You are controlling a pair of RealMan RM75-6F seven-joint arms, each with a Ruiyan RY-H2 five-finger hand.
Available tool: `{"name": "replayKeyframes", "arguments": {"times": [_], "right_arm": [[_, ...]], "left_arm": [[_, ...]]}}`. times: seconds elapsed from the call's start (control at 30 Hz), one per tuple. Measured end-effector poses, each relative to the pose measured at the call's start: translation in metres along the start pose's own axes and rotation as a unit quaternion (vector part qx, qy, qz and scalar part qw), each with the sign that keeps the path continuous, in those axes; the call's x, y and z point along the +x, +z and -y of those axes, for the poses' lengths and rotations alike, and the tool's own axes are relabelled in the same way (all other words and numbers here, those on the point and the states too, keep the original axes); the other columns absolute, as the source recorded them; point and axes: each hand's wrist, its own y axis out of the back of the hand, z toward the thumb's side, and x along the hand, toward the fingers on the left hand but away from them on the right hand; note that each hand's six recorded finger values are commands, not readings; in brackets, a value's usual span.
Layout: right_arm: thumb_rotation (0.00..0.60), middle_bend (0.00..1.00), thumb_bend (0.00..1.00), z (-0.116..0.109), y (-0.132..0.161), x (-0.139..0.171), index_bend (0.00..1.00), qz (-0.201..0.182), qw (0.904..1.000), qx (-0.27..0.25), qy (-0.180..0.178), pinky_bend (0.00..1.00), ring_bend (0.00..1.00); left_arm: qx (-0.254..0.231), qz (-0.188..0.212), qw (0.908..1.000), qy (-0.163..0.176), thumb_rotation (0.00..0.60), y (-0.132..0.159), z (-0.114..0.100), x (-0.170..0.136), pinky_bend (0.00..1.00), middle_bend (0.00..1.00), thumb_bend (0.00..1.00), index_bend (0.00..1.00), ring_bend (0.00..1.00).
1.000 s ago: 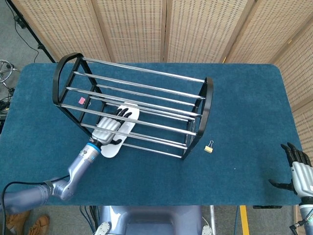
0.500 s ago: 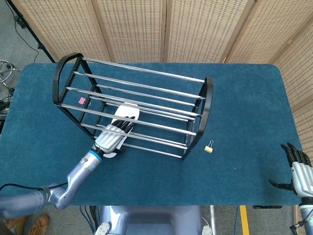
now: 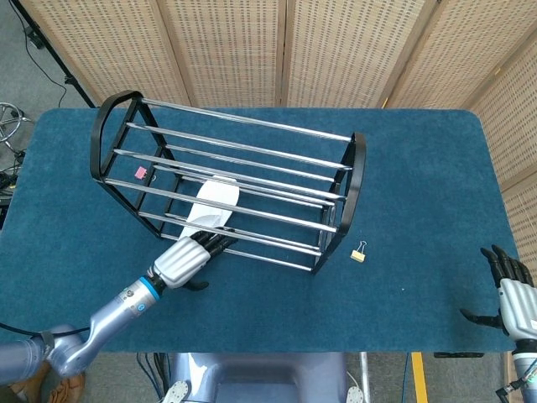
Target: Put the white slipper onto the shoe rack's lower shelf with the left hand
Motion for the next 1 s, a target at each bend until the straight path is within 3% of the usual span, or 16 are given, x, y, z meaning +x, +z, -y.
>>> {"name": "replayKeyframes", "arguments": {"times": [0.33, 0.63, 0.83, 1.0], "right_arm": [[0.6, 0.0, 0.0, -0.003, 0.002, 0.003, 0.0, -0.001, 1.0, 0.003, -0.007, 0.0, 0.0], [0.6, 0.0, 0.0, -0.004, 0.003, 0.007, 0.0, 0.001, 1.0, 0.003, -0.007, 0.0, 0.0], [0.6, 0.0, 0.0, -0.003, 0.006, 0.01, 0.0, -0.002, 1.0, 0.004, -0.006, 0.0, 0.0], [0.6, 0.0, 0.0, -0.005, 0.007, 0.013, 0.0, -0.005, 0.9999, 0.002, -0.009, 0.0, 0.0]], "left_arm": [[-0.024, 0.051, 0.9983, 0.011, 0.6, -0.006, -0.005, -0.063, 0.19, 0.0, 0.18, 0.08, 0.0], [-0.044, 0.065, 0.9944, 0.072, 0.6, -0.019, -0.014, -0.142, 0.19, 0.0, 0.18, 0.11, 0.0], [-0.058, 0.042, 0.9902, 0.12, 0.6, -0.031, -0.024, -0.196, 0.19, 0.0, 0.12, 0.11, 0.0], [-0.07, -0.036, 0.9865, 0.143, 0.6, -0.05, -0.033, -0.233, 0.18, 0.0, 0.1, 0.1, 0.0]]}}
